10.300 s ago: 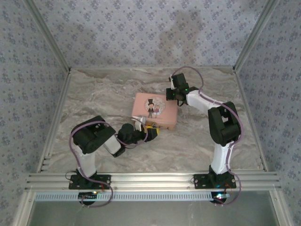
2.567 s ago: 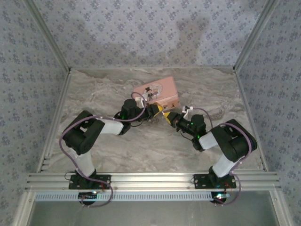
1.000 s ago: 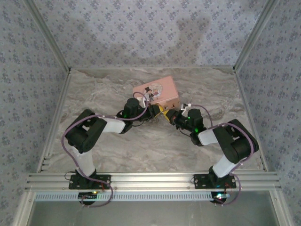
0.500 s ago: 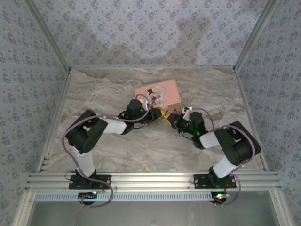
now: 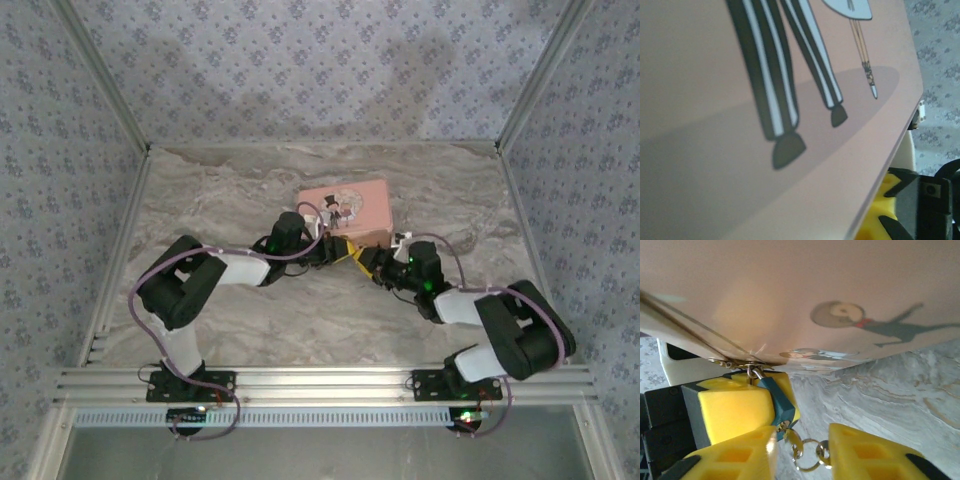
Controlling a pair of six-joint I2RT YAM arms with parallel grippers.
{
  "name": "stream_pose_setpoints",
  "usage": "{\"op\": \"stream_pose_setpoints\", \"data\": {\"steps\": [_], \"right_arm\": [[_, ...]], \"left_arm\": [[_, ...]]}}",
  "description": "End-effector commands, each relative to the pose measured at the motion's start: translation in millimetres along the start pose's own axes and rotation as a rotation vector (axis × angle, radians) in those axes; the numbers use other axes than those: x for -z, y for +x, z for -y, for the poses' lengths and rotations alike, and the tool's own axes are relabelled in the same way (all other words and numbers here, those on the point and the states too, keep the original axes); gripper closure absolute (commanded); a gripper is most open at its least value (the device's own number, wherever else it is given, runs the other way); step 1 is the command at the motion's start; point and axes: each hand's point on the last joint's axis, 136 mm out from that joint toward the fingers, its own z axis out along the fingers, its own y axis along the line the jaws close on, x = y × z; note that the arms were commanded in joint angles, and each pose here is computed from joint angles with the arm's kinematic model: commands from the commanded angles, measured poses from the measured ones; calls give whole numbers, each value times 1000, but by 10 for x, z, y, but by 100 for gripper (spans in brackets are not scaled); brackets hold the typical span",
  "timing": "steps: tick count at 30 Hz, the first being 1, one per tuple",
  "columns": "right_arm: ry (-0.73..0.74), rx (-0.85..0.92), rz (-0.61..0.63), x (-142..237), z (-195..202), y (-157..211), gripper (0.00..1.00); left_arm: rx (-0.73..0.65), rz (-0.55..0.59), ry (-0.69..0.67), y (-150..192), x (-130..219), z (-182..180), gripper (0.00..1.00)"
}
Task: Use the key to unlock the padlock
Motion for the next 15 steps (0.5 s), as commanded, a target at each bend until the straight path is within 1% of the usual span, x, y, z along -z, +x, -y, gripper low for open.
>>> {"op": "stream_pose_setpoints", "data": {"steps": [1, 5, 11, 15], "right_arm": [[49, 54, -27, 113, 76, 88, 60], [114, 107, -28, 265, 146, 131, 59], [274, 283, -46, 540, 207, 199, 59], [350, 399, -68, 644, 203, 219, 62]], "left_arm": [[-11, -91, 66, 121, -2, 293, 100], [-8, -92, 60, 90, -11, 295, 100], [7, -102, 28, 110, -22, 227, 100], [24, -110, 6, 120, -36, 179, 100]]}}
